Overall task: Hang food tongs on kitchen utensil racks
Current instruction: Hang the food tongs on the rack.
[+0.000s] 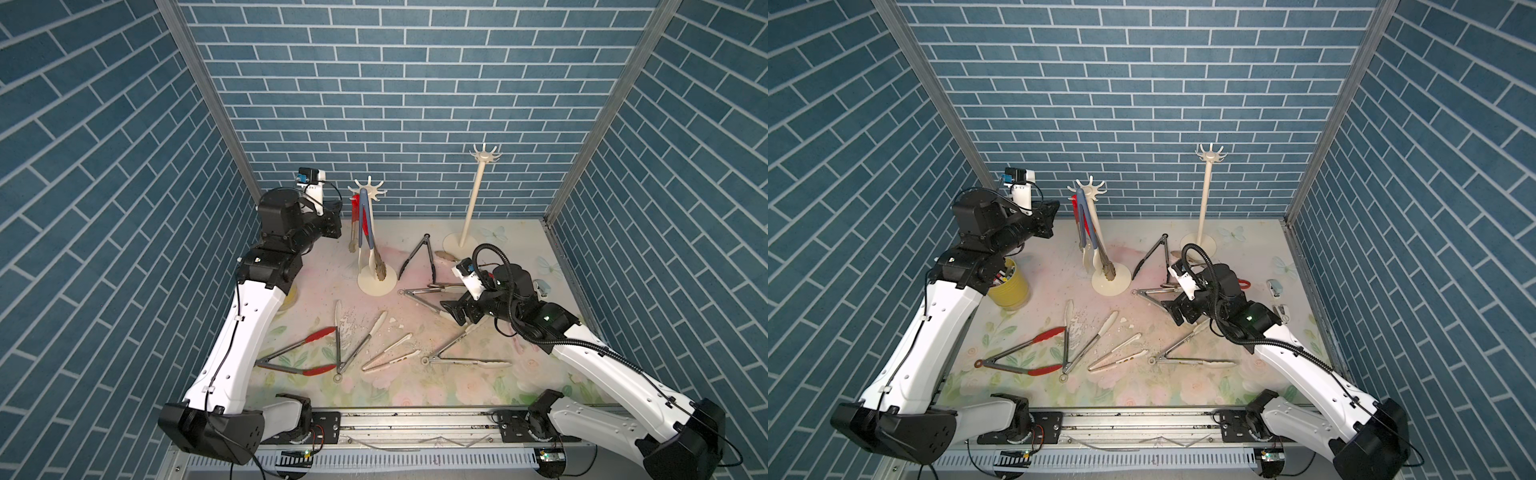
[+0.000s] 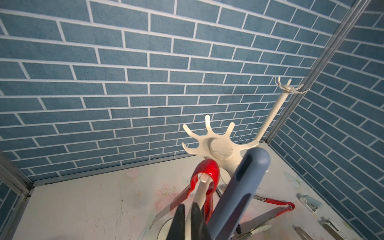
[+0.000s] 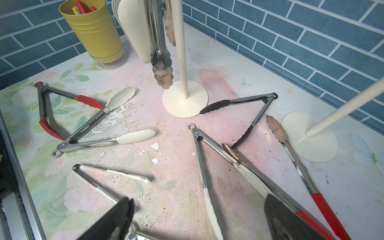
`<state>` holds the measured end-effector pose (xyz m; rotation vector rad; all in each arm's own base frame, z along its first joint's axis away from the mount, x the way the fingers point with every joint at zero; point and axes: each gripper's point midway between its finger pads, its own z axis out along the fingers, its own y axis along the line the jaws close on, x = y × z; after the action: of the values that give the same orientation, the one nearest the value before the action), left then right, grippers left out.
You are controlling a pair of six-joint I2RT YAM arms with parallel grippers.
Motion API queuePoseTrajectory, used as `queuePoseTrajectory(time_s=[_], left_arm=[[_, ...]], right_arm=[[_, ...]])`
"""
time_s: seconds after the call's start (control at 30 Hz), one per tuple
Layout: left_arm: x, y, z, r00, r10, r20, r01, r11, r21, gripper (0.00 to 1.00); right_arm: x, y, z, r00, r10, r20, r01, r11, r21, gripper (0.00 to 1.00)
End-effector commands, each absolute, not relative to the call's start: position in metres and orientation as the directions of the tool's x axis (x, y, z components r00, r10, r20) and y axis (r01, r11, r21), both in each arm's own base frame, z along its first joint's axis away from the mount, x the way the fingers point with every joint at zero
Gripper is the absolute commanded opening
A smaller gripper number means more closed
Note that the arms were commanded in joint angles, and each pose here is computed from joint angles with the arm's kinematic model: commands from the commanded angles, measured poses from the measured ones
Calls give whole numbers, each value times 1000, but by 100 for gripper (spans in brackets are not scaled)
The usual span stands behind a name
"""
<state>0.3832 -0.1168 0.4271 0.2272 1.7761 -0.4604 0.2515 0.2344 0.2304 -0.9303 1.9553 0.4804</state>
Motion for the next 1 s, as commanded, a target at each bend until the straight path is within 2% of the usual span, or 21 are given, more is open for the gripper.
queuePoseTrajectory(time_s=[0.0, 0.17, 0.97], left_arm=[[370, -136, 433, -282, -95, -955, 502, 833, -231, 10], [368, -149, 431, -297, -88, -951, 569, 784, -250, 10], [377, -158, 436, -290, -103, -951, 603, 752, -265, 11]], right_arm=[[254, 233, 245, -270, -428, -862, -771, 632, -73, 99], [253, 233, 245, -270, -429, -862, -771, 632, -73, 99], [254, 232, 244, -269, -431, -861, -767, 637, -79, 99]])
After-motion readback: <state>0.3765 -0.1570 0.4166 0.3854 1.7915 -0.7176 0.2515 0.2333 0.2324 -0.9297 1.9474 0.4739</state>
